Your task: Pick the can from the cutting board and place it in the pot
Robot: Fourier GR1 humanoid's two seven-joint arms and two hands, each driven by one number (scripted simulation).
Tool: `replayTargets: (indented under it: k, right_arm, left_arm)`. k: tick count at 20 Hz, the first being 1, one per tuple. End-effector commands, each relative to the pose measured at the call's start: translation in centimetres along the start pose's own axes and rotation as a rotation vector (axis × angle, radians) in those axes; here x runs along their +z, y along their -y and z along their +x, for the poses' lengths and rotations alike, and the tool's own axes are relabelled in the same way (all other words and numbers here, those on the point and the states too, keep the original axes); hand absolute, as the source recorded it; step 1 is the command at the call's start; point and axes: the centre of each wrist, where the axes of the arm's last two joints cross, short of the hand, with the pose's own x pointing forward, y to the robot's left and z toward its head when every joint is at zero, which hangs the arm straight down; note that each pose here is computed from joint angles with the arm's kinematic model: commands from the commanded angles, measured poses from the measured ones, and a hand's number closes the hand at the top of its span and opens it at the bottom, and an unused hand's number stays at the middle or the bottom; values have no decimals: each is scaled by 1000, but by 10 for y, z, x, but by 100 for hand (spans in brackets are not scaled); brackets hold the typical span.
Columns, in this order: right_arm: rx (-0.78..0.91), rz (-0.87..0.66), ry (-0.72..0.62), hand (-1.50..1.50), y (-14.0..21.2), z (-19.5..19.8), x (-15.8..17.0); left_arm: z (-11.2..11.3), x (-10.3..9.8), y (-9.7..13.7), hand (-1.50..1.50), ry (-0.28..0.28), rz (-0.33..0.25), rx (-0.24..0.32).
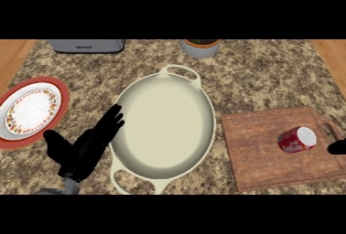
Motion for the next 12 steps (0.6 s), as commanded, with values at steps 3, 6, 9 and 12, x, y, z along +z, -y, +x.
replayTargets:
  k: [3, 6, 9, 12]
  right_arm:
    - [-54, 53, -66, -150, -24, 25, -18]
    - [-58, 58, -77, -150, -36, 7, -12]
    - [-41, 74, -93, -150, -42, 17, -15]
    - [25, 70, -104, -150, -51, 22, -19]
  left_arm:
    - [4, -8, 0, 0, 3, 2, 1]
    - [15, 5, 2, 0, 7, -10, -3]
    - [10, -12, 3, 0, 21, 9, -1]
    - [-7, -6, 7, 0, -9, -7, -1]
